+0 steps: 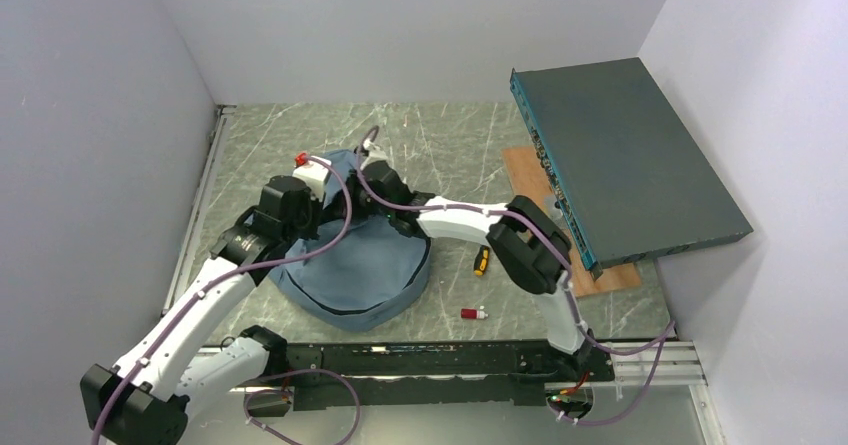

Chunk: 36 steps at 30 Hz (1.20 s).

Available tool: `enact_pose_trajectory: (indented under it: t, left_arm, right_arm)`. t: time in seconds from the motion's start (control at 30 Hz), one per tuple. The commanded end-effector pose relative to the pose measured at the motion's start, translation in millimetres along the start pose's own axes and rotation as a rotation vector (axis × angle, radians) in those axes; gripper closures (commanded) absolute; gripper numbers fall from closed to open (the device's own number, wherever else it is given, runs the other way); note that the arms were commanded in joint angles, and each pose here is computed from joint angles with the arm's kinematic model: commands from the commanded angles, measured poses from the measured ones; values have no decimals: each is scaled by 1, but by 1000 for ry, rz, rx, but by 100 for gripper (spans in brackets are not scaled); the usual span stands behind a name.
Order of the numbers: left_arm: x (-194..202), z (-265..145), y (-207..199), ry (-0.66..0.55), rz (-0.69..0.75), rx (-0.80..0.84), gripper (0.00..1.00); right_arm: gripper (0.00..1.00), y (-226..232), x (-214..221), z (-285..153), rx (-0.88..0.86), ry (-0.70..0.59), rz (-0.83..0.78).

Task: Pack the student bag
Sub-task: Place the stationery in the student bag, then pick up the personal item from the center of the board.

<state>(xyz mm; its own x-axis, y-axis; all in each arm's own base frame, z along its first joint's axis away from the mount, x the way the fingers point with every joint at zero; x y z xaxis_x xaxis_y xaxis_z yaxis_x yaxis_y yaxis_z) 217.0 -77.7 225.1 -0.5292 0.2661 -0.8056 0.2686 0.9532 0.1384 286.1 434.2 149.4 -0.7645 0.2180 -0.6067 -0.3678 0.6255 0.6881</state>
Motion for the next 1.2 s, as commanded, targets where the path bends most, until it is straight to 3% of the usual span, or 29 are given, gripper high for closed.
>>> enact_pose_trajectory:
  t: [0.0,0.13,0.3,0.43,0.67,0.93,1.0,1.17]
  left_arm:
    - [-20,-19,13,-117,-55,-95,100]
    - [-21,-28,19,-160,-73,-132,100]
    - [-24,-33,20,-201,-86,-130,100]
    - [-23,-29,18,-180,-81,-114,100]
    - [-22,-25,16,-159,-80,-108,100]
    - [-25,-29,14,-178,-93,-79,99]
    - [-27,-31,14,-182,-97,-76,90]
    - [-28,-31,13,-196,-106,-63,57]
  right_arm:
    - [95,60,-34,26,-162,-141,-46]
    - [68,39,-33,30,2,-196,-210]
    - [50,26,-35,-12,73,-225,-360]
    - [42,20,-33,-42,99,-179,-441]
    - [35,19,-26,-101,53,-82,-556]
    - [16,-36,-7,-195,312,100,-702]
    - [14,-49,6,-217,347,154,-671]
    - [12,-69,36,-250,402,279,-549]
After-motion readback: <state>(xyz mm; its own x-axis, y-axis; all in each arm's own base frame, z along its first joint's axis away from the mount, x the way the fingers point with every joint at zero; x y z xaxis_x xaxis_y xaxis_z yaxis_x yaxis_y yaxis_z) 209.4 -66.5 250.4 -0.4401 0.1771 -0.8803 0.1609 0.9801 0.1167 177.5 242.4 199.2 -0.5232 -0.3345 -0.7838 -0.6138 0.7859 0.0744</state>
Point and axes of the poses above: each gripper's point midway between its finger pads, its own z axis out along the fingers, its own y axis along the line the jaws close on, x = y × z, the point moved 7 cm from there along -z, back along the fingers, and after that the axes turned 1 degree about z, right-handed, at the moved point
